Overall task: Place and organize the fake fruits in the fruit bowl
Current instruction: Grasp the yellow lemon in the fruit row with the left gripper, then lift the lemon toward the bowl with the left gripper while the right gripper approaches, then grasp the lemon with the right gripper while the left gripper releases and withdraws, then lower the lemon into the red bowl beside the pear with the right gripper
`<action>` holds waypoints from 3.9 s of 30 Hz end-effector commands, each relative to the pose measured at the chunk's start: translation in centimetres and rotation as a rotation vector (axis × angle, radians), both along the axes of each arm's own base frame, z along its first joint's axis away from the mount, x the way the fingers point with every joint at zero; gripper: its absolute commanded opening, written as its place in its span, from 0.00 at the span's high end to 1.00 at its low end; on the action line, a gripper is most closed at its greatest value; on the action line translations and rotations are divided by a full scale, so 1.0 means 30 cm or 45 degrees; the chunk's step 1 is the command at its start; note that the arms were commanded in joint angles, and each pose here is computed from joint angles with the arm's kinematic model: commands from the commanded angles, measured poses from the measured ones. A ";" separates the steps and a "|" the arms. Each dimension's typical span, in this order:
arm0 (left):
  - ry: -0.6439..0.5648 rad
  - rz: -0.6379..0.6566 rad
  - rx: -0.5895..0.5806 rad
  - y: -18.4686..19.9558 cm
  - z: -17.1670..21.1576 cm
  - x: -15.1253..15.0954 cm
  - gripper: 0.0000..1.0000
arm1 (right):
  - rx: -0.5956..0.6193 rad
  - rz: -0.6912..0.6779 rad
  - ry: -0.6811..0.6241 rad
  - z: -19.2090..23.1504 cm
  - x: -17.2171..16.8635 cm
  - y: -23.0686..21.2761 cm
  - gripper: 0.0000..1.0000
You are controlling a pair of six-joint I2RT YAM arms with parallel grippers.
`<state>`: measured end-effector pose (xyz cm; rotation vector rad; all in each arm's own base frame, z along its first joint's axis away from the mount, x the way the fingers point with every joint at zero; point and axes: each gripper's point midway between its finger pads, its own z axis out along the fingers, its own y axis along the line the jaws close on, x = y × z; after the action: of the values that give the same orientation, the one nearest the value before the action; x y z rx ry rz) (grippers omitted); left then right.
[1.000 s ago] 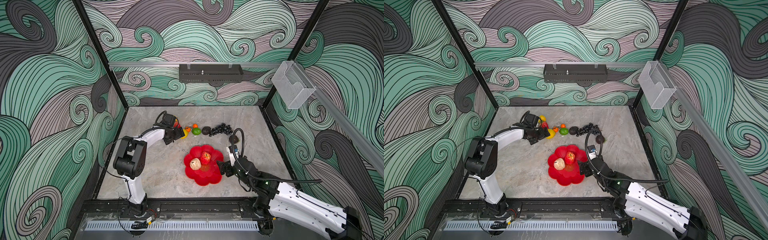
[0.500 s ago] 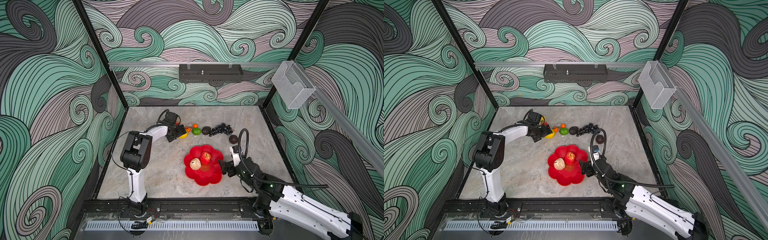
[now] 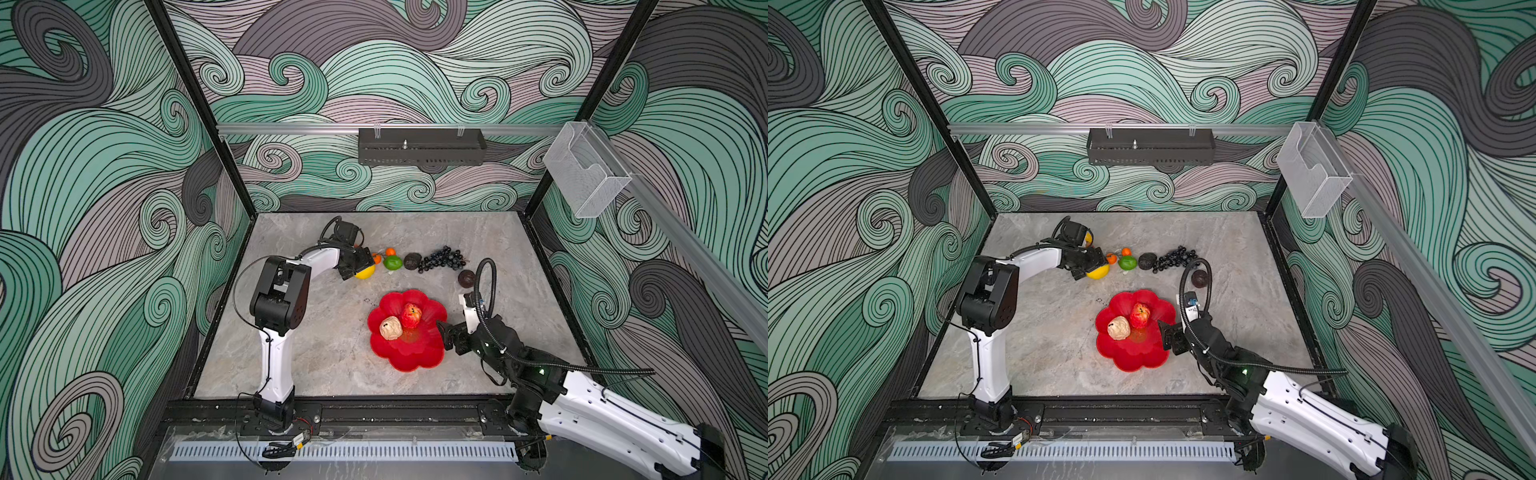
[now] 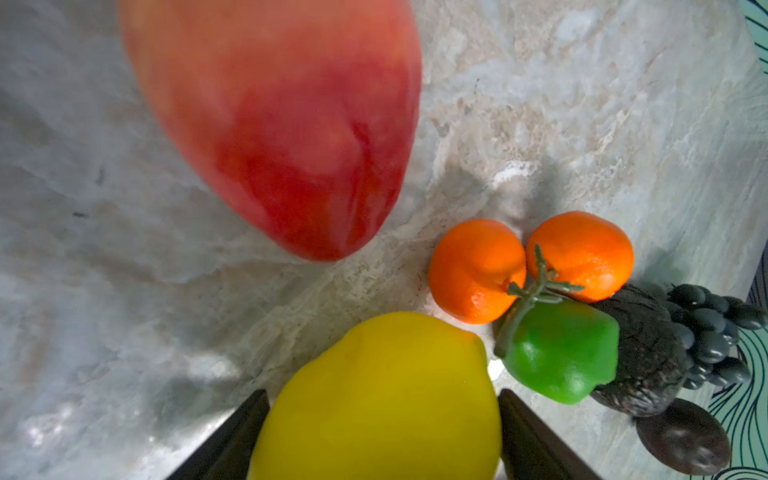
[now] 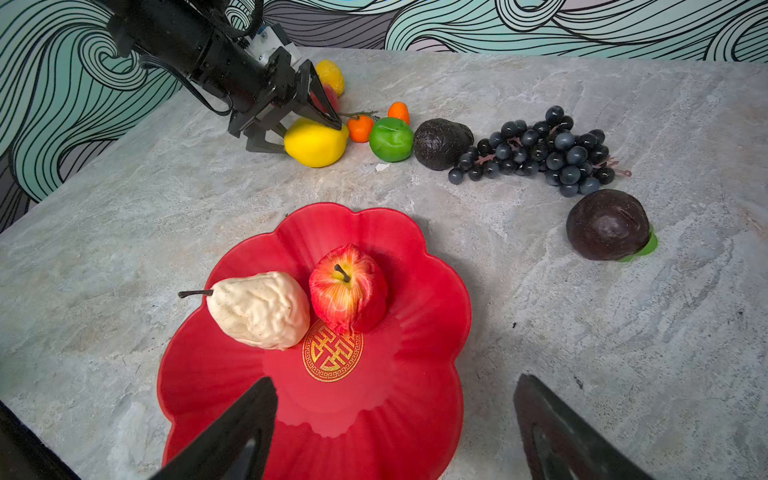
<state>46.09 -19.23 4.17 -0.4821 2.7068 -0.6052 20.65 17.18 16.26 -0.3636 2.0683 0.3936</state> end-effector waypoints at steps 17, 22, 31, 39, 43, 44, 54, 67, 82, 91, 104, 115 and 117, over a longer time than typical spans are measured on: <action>-0.141 0.010 -0.142 0.011 0.241 -0.166 0.34 | 0.087 0.044 0.040 0.034 0.017 0.075 0.10; -0.223 0.091 -0.386 -0.052 0.406 -0.242 0.34 | 0.323 0.031 0.097 0.104 0.029 0.140 0.10; -0.255 0.172 -0.769 -0.212 0.575 -0.392 0.34 | 0.715 0.025 0.138 0.208 0.074 0.250 0.12; -0.225 0.114 -0.889 -0.345 0.606 -0.516 0.34 | 0.807 0.019 0.112 0.212 0.108 0.283 0.12; -0.212 0.081 -0.936 -0.388 0.608 -0.548 0.34 | 0.809 0.027 0.118 0.209 0.109 0.292 0.13; -0.211 0.074 -0.948 -0.398 0.611 -0.556 0.34 | 0.808 0.026 0.121 0.208 0.109 0.291 0.13; -0.207 -0.008 -0.984 -0.479 0.646 -0.631 0.34 | 0.812 -0.019 0.141 0.191 0.123 0.280 0.15; -0.187 -0.051 -0.999 -0.522 0.648 -0.686 0.34 | 0.822 -0.058 0.136 0.198 0.145 0.260 0.27; -0.342 -0.038 -0.778 -0.415 0.650 -0.677 0.07 | 0.576 -0.072 0.115 0.156 0.128 0.194 0.48; -0.640 0.096 -0.247 -0.031 0.683 -0.660 0.01 | 0.385 -0.067 0.271 0.016 0.041 0.121 0.48; -0.632 0.222 -0.107 0.221 0.585 -0.701 0.01 | 0.472 -0.269 0.718 -0.213 -0.059 0.154 0.49; -0.603 0.243 -0.107 0.283 0.501 -0.752 0.01 | 0.402 -0.418 0.796 -0.259 -0.082 0.157 0.47; -0.606 0.249 -0.107 0.294 0.496 -0.757 0.01 | 0.398 -0.429 0.810 -0.263 -0.083 0.166 0.47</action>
<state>23.83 -10.92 19.34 -0.5515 2.1497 -0.6976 17.79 22.32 7.98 0.2690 2.5728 0.7057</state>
